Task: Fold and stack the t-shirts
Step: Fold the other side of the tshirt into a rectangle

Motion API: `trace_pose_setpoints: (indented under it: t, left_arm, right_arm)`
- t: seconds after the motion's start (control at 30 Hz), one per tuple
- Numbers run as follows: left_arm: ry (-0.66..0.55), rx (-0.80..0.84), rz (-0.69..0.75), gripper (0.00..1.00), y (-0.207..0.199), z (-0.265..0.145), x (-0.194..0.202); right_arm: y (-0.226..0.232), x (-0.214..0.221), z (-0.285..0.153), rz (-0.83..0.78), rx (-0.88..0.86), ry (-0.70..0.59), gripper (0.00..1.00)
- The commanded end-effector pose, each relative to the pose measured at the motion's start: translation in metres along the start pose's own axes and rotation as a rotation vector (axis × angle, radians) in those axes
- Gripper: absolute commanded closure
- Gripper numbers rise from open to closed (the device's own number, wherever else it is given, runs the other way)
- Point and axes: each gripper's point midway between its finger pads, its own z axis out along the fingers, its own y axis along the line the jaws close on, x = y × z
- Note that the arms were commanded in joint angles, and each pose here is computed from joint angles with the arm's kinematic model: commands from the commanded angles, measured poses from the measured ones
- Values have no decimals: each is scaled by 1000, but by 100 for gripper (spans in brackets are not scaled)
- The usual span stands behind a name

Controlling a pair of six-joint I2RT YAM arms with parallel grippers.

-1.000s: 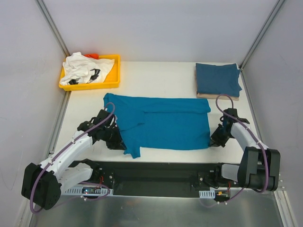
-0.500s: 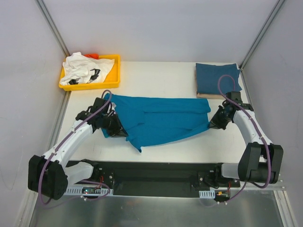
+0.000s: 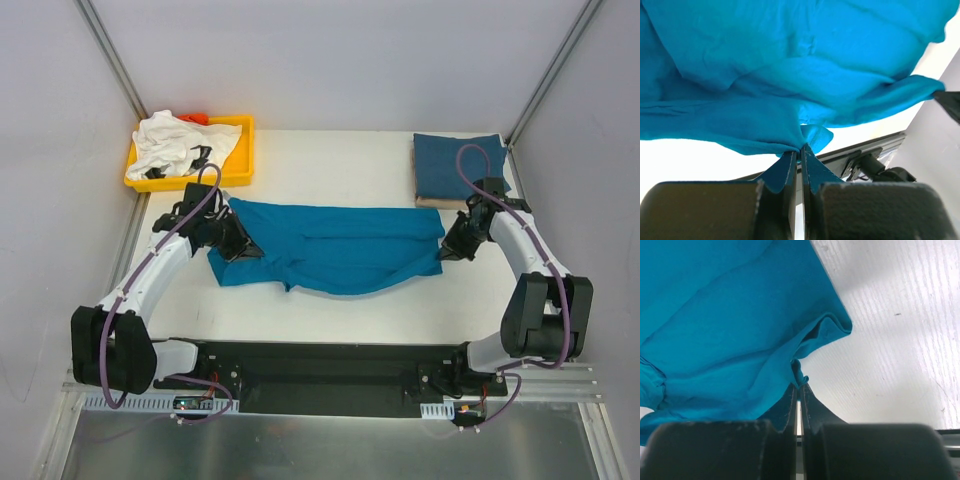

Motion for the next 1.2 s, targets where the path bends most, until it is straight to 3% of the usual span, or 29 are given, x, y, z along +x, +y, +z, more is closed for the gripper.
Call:
trace_pose_setpoints:
  t: [0.0, 0.13, 0.17, 0.23, 0.4, 0.6, 1.17]
  left_arm:
    - [-13, 74, 32, 100, -11, -12, -2]
    - [93, 80, -38, 100, 7, -17, 36]
    - [83, 74, -37, 100, 10, -21, 41]
    - [102, 43, -74, 100, 22, -21, 53]
    - [148, 2, -118, 100, 40, -22, 76]
    - [119, -7, -81, 100, 35, -26, 65]
    - [64, 58, 2, 100, -23, -16, -15]
  right_arm:
    - [-15, 22, -14, -29, 64, 71, 99]
    - [-41, 61, -31, -54, 135, 156, 99]
    - [-57, 81, -36, -43, 194, 223, 99]
    - [-73, 95, -41, -24, 254, 234, 99]
    - [-83, 125, -34, 7, 240, 292, 99]
    - [-76, 106, -37, -22, 236, 251, 99]
    - [-14, 15, -30, -95, 125, 176, 99]
